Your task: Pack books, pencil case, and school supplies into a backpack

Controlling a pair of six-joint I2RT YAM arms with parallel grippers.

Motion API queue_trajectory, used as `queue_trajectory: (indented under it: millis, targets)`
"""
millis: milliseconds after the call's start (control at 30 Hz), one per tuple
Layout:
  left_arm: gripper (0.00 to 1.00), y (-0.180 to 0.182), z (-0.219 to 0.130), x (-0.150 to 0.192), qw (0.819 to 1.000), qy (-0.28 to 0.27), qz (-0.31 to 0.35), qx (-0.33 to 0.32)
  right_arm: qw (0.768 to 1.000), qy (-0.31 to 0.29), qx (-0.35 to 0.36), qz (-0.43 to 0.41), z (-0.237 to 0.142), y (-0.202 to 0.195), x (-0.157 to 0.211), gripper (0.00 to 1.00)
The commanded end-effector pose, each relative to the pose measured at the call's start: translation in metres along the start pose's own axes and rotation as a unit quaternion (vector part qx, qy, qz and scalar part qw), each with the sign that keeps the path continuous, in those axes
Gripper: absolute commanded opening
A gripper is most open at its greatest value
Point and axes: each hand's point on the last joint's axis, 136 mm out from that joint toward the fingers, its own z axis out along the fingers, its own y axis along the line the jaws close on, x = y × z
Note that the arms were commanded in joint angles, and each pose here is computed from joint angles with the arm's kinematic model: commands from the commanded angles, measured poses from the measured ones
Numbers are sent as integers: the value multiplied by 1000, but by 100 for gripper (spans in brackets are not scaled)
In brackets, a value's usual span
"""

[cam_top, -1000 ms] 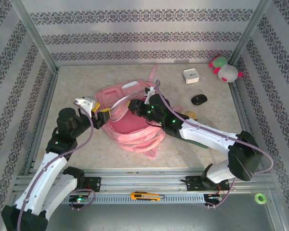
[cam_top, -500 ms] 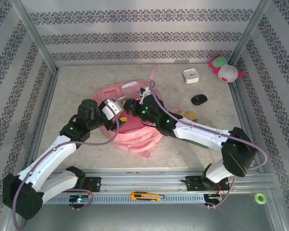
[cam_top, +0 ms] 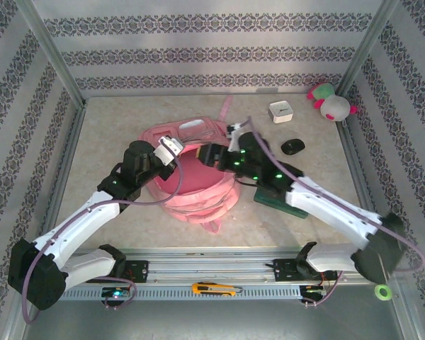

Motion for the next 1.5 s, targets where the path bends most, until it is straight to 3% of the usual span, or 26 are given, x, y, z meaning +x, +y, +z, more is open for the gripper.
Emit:
queue_trajectory:
  millis: [0,200,367,500,1000,1467]
  targets:
    - [0,17,-14,-32,998,-41,-37,-13,987,106,66,-101,-43,-52,29,76]
    - [0,9,-17,-41,997,-51,-58,18,941,176,142,-251,-115,-133,24,87]
    - [0,1,-17,-43,995,-51,-70,44,846,307,243,-363,-152,-215,52,93]
    - [0,-4,-14,-43,994,-51,-81,60,785,391,246,-412,-158,-257,80,95]
    - [0,-10,-9,-48,989,-61,-102,83,736,448,259,-437,-122,-318,78,98]
    - [0,-10,-8,-46,990,-54,-104,81,727,510,223,-402,-98,-353,106,97]
